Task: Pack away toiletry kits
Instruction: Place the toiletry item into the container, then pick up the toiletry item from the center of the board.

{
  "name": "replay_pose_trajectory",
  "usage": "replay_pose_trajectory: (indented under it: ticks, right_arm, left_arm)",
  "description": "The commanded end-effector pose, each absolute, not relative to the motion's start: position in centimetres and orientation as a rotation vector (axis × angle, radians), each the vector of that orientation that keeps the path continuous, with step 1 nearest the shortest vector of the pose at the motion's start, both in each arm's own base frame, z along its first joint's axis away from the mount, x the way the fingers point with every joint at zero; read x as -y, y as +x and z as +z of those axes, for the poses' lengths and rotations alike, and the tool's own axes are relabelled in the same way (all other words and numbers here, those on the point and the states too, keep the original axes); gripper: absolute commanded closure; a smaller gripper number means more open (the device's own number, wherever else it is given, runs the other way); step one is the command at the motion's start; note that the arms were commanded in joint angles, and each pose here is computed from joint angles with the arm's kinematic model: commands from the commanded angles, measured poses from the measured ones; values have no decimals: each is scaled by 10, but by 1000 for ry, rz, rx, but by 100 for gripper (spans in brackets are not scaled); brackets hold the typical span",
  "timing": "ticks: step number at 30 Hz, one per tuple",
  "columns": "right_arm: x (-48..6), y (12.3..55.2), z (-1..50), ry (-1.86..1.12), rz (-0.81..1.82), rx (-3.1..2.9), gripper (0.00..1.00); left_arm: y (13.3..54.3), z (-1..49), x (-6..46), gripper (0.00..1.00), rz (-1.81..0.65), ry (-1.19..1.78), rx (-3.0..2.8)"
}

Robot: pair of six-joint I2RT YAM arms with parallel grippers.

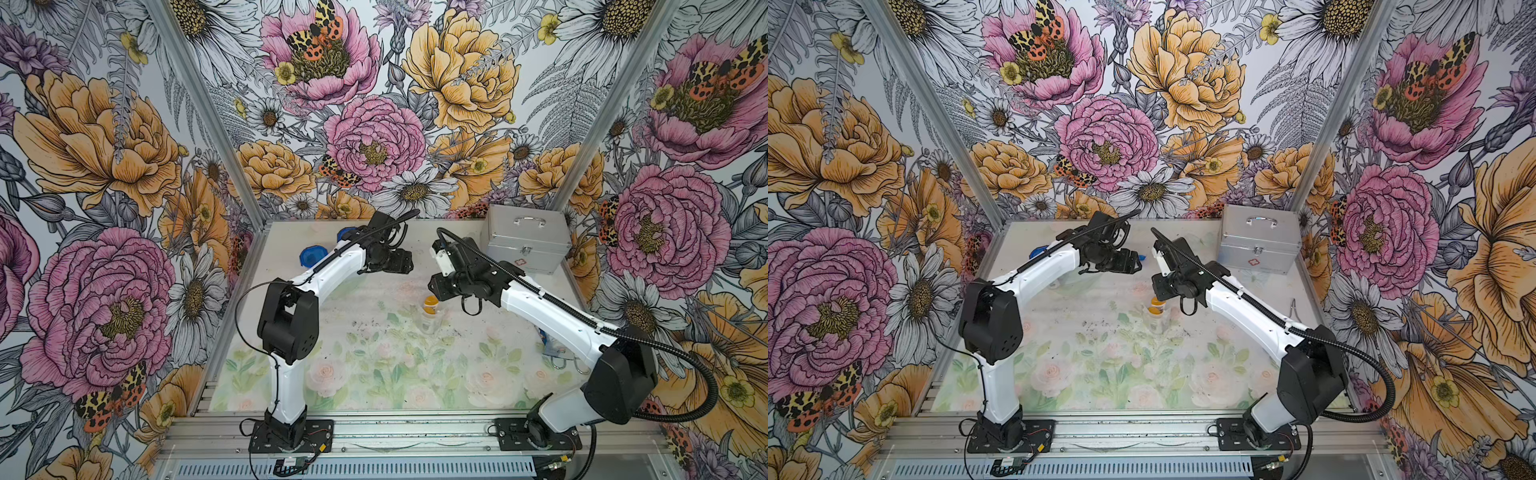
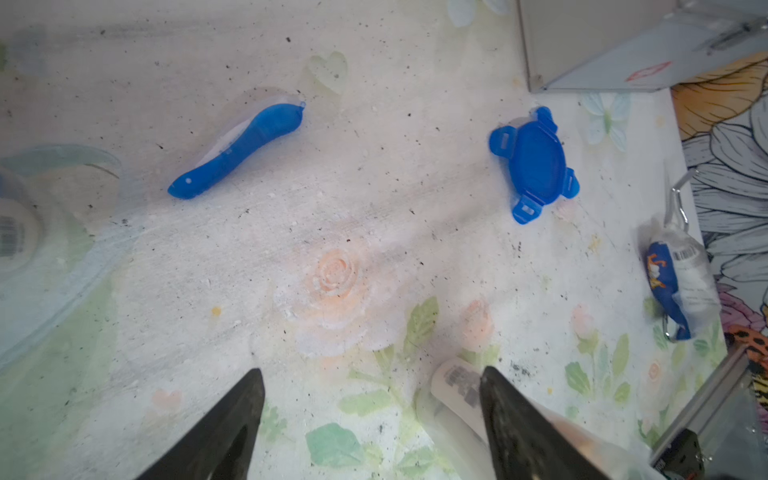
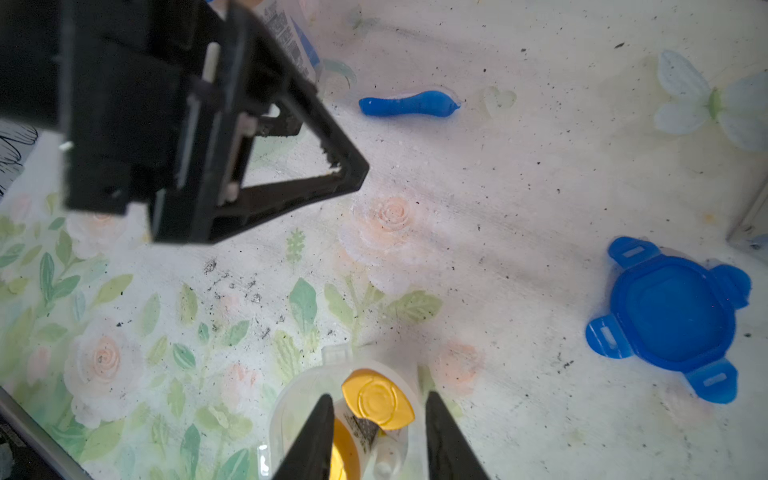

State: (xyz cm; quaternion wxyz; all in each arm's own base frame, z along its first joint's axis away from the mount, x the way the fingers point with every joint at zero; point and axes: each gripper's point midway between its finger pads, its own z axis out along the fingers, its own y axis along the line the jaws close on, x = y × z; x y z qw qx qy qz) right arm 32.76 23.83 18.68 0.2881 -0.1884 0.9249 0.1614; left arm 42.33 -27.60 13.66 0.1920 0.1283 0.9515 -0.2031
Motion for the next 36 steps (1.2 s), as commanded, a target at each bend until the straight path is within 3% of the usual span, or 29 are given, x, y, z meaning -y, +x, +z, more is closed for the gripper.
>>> replay_pose_trajectory:
  ticks: [1, 5, 11, 18, 27, 30, 36]
  right_arm:
    - [-236, 324, 210, -478, 447, -2406, 55]
    - [-236, 314, 221, -438, 525, -2398, 41]
    - [-225, 295, 223, -347, 596, -2429, 32]
    - [-210, 283, 218, -268, 626, -2459, 30]
    - [-192, 287, 215, -175, 615, -2474, 29]
    - [-184, 291, 212, -141, 598, -2479, 29]
    - [-171, 295, 211, -89, 574, -2475, 29]
  left_arm:
    - [446, 133, 273, 18, -504, 369, -2652]
    - [474, 113, 271, 18, -419, 384, -2648]
    - [505, 88, 274, 16, -292, 445, -2626]
    - [536, 60, 270, 16, -230, 441, -2616]
    - [529, 24, 268, 17, -270, 485, -2697]
    - [517, 19, 270, 24, -284, 514, -2721]
    - [500, 10, 275, 53, -247, 545, -2752]
